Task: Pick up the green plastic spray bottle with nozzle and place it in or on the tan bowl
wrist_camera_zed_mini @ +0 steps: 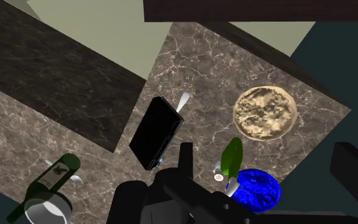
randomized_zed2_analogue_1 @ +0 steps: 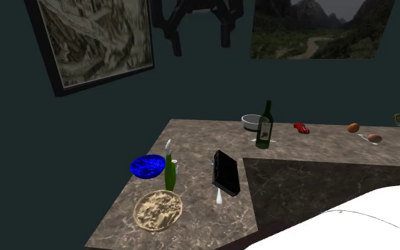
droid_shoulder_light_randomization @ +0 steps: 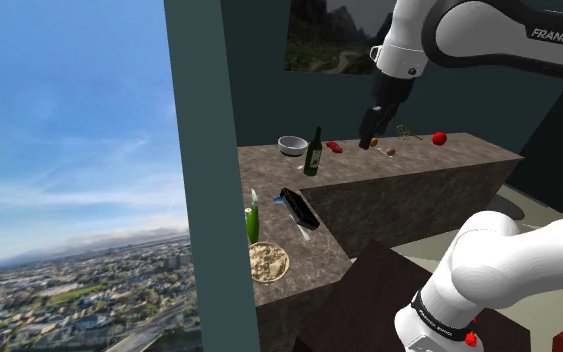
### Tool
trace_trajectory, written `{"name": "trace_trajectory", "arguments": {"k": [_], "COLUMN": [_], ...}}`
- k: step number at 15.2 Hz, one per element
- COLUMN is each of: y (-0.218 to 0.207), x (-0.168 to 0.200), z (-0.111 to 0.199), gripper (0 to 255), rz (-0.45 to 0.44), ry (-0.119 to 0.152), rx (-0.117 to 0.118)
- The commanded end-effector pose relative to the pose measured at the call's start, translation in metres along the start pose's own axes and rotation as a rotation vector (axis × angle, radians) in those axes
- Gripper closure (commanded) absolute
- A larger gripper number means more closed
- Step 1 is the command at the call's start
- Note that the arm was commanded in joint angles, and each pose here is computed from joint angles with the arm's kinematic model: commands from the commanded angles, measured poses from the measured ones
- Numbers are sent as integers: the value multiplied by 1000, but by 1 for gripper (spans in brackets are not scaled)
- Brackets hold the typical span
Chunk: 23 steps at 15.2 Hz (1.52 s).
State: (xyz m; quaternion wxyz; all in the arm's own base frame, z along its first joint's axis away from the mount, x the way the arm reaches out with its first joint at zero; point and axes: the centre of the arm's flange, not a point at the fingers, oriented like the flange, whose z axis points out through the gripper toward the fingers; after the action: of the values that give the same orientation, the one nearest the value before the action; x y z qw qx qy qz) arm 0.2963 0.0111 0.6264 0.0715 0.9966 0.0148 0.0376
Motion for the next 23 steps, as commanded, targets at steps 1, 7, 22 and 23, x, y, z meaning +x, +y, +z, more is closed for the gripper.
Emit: {"name": "trace_trajectory", "arguments": {"k": [1, 7, 22, 23], "y": [0, -13, -31, -32], "x": [0, 55, 193, 202], "z": [0, 57, 203, 213], "gripper": [0, 0, 0, 0], "rz": [0, 80, 280, 294], "ry": [0, -19, -67, -70], "rx": [0, 21, 72, 76]}}
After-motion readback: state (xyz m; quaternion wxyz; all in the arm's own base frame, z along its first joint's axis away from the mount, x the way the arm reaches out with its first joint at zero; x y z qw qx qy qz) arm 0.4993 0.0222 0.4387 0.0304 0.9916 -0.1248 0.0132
